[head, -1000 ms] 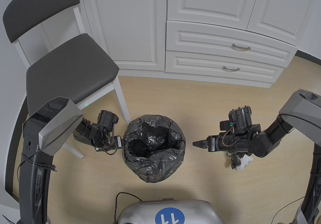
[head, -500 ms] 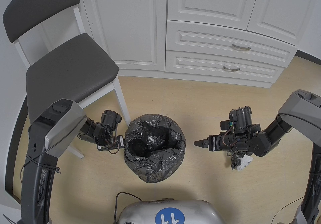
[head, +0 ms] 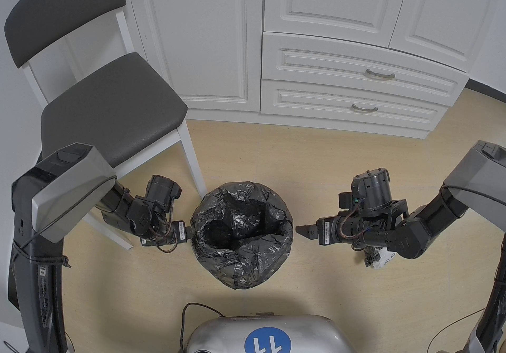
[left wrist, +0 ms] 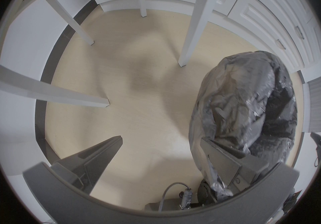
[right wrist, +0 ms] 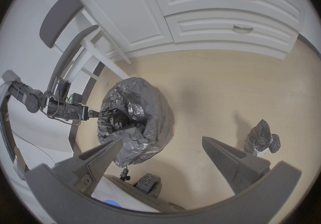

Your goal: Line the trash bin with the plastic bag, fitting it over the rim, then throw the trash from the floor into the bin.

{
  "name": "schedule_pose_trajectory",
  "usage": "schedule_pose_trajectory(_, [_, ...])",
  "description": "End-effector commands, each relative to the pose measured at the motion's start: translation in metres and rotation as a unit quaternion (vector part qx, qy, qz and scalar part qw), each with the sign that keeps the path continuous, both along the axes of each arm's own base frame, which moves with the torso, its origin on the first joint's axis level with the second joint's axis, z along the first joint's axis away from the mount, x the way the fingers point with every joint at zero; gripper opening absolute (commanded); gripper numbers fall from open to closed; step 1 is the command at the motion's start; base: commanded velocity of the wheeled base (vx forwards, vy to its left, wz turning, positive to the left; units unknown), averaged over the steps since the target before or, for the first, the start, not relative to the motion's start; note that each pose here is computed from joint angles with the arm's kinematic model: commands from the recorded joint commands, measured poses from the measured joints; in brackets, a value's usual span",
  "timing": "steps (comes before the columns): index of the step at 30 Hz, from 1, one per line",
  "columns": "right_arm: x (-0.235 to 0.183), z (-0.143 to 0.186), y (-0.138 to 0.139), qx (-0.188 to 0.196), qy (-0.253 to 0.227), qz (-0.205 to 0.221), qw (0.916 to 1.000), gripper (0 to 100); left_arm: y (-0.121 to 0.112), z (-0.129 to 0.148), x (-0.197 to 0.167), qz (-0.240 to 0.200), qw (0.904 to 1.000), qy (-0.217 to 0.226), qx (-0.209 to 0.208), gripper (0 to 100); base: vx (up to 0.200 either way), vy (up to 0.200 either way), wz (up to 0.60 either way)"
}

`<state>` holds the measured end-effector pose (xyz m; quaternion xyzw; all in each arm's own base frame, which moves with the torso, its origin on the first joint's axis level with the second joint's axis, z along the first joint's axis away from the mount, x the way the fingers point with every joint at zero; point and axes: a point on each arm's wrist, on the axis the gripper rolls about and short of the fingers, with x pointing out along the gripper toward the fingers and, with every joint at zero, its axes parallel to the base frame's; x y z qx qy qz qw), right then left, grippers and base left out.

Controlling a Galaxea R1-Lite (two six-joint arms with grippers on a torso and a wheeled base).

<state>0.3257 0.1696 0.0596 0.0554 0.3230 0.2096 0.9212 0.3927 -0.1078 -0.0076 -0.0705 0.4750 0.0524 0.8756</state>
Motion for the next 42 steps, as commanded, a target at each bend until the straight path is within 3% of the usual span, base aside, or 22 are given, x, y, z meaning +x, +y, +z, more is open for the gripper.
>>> schedule_pose_trajectory(1, [-0.033,0.019,0.04,0.012,-0.053,0.033,0.998,100,-0.002,0.025,-0.038,-0.016,0.9993,-0.034,-0.01,100,0.0,0.0,0.0])
schedule_pose_trajectory(5, [-0.043,0.015,0.068,0.044,-0.073,0.033,0.9958,100,-0.006,0.026,-0.055,-0.028,0.9985,-0.045,-0.015,100,0.0,0.0,0.0])
schedule_pose_trajectory(6, [-0.047,0.009,0.086,0.069,-0.079,0.023,0.9942,100,-0.008,0.025,-0.061,-0.032,0.998,-0.052,-0.017,100,0.0,0.0,0.0])
schedule_pose_trajectory(13, [-0.054,-0.028,0.147,0.12,-0.088,0.001,0.9889,100,-0.001,0.035,-0.082,-0.035,0.9967,-0.069,-0.023,100,0.0,0.0,0.0])
schedule_pose_trajectory(18, [-0.04,-0.055,0.178,0.13,-0.099,-0.026,0.9861,100,0.002,0.046,-0.095,-0.038,0.9961,-0.077,-0.024,100,0.0,0.0,0.0])
schedule_pose_trajectory(22, [-0.021,-0.074,0.187,0.147,-0.098,-0.061,0.9823,100,0.005,0.065,-0.102,-0.036,0.9935,-0.102,-0.035,100,0.0,0.0,0.0])
schedule_pose_trajectory(29, [-0.005,-0.074,0.191,0.179,-0.104,-0.079,0.9751,100,0.01,0.104,-0.116,-0.036,0.9849,-0.161,-0.053,100,0.0,0.0,0.0])
schedule_pose_trajectory(35, [0.025,-0.082,0.187,0.203,-0.117,-0.107,0.9662,100,0.007,0.119,-0.126,-0.047,0.98,-0.183,-0.062,100,0.0,0.0,0.0])
schedule_pose_trajectory(42, [0.034,-0.094,0.185,0.196,-0.118,-0.114,0.9668,100,0.001,0.122,-0.13,-0.06,0.9784,-0.187,-0.066,100,0.0,0.0,0.0])
